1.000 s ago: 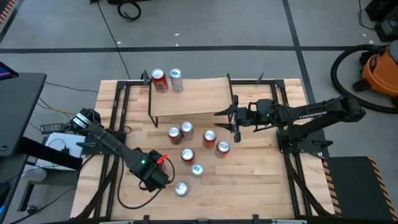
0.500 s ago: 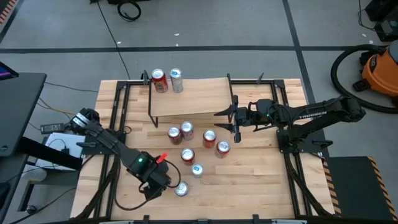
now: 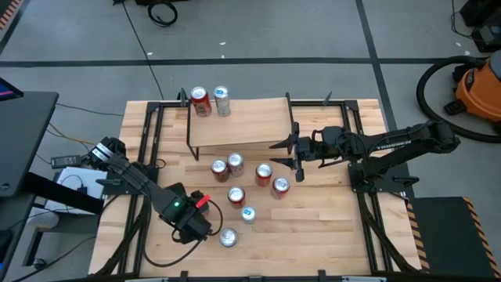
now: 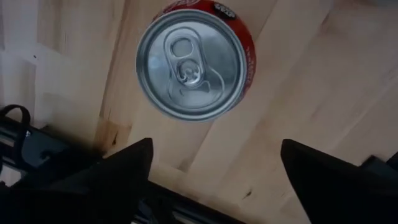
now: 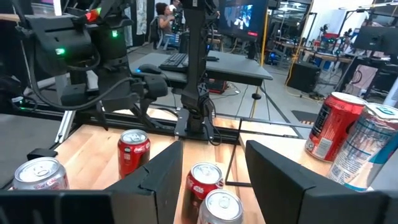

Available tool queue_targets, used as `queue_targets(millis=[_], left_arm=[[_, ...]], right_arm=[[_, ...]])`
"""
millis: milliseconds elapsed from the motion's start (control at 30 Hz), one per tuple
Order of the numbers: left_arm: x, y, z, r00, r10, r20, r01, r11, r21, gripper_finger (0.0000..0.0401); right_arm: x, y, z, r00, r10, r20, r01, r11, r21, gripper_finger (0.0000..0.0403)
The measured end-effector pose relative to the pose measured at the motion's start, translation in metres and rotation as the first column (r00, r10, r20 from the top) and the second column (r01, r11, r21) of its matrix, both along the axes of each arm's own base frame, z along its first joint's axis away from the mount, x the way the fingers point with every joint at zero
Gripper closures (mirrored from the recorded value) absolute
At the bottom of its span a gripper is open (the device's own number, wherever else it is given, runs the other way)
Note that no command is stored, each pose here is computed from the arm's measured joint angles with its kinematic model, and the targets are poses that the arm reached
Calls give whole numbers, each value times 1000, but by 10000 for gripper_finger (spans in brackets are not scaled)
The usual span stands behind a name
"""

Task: Place canned beverage on shelf
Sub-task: Put the red black soda can on the shelf

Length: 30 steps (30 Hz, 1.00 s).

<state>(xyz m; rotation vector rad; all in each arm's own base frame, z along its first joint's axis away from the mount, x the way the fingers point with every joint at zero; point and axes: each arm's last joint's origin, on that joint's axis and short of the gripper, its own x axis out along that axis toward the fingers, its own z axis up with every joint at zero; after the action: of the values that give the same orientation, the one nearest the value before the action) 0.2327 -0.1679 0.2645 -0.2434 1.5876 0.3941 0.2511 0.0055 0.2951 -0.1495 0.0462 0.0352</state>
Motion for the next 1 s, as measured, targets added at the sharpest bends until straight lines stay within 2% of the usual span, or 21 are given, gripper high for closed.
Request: queue_targets(millis=[100,333,800,1000], left_arm=[[1,2,0,999,-45,-6,45,999,-2,6],[7,10,0,991,-130,21,129,989,66,5],[10,13,0,992,-123,31,121,991,61,5],[-2,12,6,995,-102,5,101,991,84,5]], right_arm=[[0,0,0,1000,-1,0,1,1000,0,218],[0,1,-1,1000,8,-9,-7,1000,17,218],[0,2,-2,1000,16,-16,-15,1000,17,218],[0,4,-1,1000,21,-15,-21,1000,17,218]])
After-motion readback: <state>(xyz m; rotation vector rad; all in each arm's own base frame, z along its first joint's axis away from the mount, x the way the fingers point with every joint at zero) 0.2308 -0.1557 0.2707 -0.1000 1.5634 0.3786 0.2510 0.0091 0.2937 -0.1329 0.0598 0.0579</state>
